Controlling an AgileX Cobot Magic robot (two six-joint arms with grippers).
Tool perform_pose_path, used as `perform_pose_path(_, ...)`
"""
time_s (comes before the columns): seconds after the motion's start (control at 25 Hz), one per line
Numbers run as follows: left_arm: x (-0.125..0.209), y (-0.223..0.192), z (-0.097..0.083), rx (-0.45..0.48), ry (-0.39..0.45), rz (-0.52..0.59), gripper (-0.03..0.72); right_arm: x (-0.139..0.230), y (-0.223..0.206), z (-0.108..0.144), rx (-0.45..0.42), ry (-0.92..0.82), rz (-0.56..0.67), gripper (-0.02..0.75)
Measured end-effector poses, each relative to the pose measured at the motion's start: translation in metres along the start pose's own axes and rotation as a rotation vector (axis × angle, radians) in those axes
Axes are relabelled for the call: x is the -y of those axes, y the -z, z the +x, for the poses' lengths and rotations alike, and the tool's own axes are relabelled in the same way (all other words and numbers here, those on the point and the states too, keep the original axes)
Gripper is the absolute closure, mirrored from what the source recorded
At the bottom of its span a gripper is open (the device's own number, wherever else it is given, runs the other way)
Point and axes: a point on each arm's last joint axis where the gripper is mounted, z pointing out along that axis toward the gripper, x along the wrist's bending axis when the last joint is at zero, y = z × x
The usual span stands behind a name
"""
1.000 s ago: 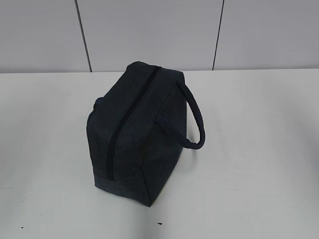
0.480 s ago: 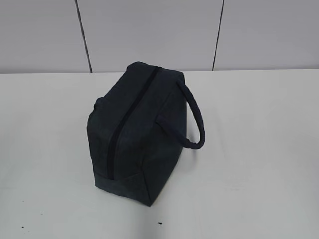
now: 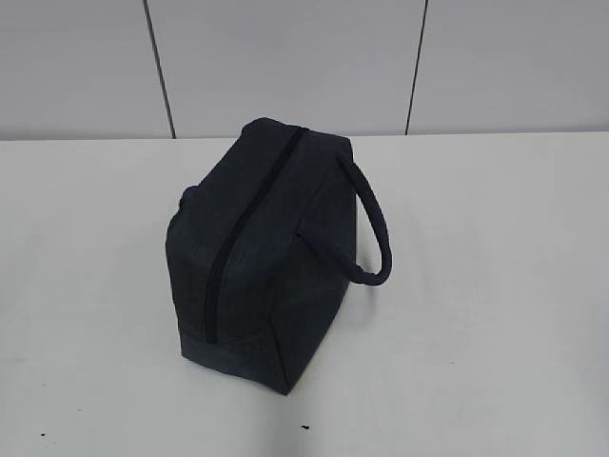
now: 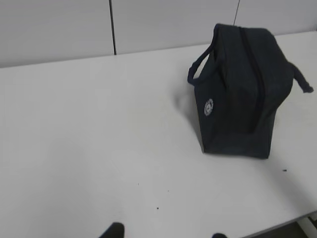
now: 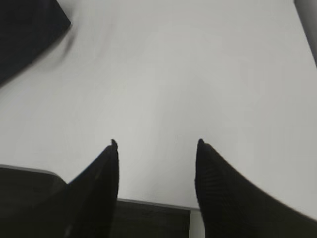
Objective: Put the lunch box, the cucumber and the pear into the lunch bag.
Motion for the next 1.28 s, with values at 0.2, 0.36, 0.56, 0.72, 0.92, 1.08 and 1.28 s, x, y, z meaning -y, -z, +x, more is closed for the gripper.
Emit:
perform_pose_path(0.2,0.011,-0.02,-0.001,0.002,-0.001,0.074,0.354,0.011,-0.018,0.001,-0.008,0.002,0.069,0.351)
perform_pose_path(0.36,0.007,-0.021,0.0,0.001,-0.001,0.018,0.354,0.008,-0.022,0.001,-0.006,0.002,0.026,0.351)
perform_pose_path(0.56,0.005,-0.023,0.0,0.0,-0.001,-0.008,0.354,0.008,-0.027,0.001,-0.004,0.002,0.007,0.351)
perform_pose_path(0.72,0.005,-0.032,0.0,-0.003,-0.002,-0.04,0.362,0.008,-0.029,0.001,-0.004,0.002,0.004,0.352)
perform_pose_path(0.92,0.004,-0.033,-0.001,0.0,-0.001,-0.046,0.384,0.008,-0.029,0.001,-0.004,0.0,0.002,0.352)
perform_pose_path(1.08,0.004,-0.033,-0.001,0.0,-0.001,-0.048,0.412,0.008,-0.029,0.001,-0.004,0.0,0.002,0.352)
perform_pose_path(1.28,0.004,-0.033,-0.001,0.0,-0.001,-0.047,0.44,0.008,-0.029,0.001,-0.004,0.0,0.002,0.352)
